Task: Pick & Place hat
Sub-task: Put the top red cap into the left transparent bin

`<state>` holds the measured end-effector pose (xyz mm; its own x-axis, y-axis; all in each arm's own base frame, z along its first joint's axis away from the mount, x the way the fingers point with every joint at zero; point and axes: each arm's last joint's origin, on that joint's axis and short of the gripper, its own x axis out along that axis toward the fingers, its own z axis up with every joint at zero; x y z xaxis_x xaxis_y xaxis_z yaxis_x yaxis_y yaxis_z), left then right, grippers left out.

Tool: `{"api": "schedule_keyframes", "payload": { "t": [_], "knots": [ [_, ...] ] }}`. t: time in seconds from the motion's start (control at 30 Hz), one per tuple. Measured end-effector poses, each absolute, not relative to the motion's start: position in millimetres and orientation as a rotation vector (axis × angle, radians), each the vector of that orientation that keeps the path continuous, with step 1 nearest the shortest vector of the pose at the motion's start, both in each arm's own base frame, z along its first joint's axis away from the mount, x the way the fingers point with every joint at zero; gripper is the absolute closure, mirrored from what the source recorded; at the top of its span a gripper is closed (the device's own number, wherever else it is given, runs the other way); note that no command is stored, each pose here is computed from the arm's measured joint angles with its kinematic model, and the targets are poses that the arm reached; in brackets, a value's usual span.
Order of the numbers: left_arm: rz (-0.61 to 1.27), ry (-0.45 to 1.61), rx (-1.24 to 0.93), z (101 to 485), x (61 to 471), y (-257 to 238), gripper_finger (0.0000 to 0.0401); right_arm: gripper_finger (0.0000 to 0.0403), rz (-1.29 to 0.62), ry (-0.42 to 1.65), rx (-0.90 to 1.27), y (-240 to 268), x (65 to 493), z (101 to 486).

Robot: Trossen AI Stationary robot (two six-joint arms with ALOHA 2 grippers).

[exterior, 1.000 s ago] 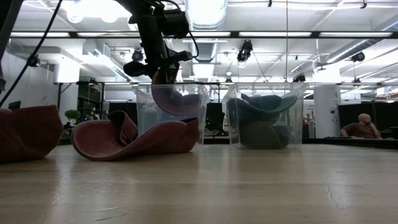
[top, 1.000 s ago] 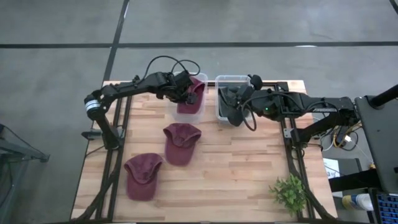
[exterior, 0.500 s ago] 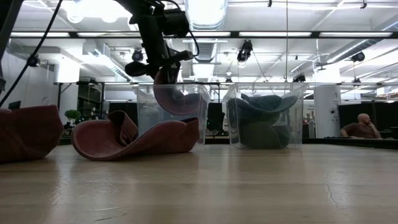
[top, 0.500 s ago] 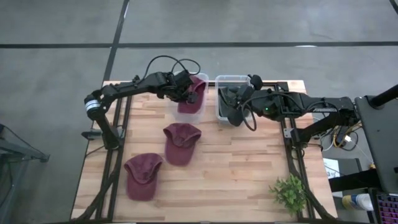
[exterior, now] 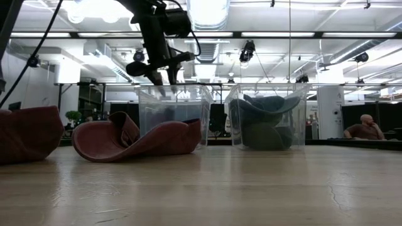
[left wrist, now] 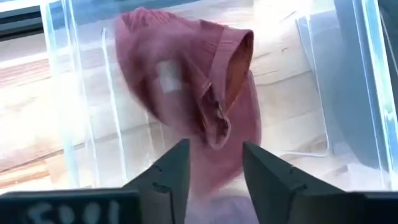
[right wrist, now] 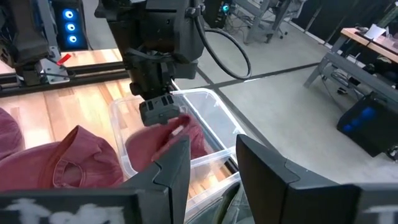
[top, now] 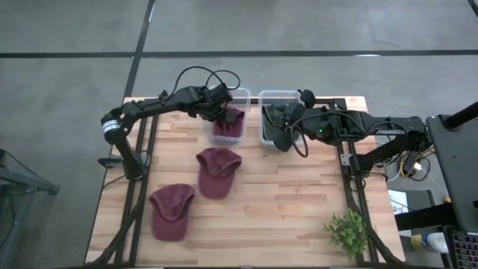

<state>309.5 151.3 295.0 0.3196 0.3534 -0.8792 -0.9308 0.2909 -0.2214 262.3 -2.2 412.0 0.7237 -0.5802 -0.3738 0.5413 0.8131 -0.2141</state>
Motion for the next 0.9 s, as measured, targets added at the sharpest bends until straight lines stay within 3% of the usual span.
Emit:
{"api": "schedule_keyframes", "payload": {
  "t": [0.13, 0.43, 0.63, 0.9],
  "knots": [
    [0.978, 0.784, -0.853, 308.3, 311.8, 152.4, 0.0242, 0.0280, -0.619, 0.444, -0.094, -2.1, 262.3, 412.1],
    [0.883, 0.795, -0.704, 371.4, 301.6, 148.3, 0.0239, 0.0280, -0.617, 0.445, -0.102, -2.2, 261.5, 412.7],
    [0.782, 1.011, -0.569, 402.5, 268.4, 101.1, 0.0239, 0.0280, -0.617, 0.469, -0.114, -2.7, 253.5, 413.7],
    [0.774, 0.927, -0.414, 409.1, 231.3, 27.0, 0.0239, 0.0280, -0.625, 0.513, -0.099, -4.2, 228.6, 416.5]
  ]
}}
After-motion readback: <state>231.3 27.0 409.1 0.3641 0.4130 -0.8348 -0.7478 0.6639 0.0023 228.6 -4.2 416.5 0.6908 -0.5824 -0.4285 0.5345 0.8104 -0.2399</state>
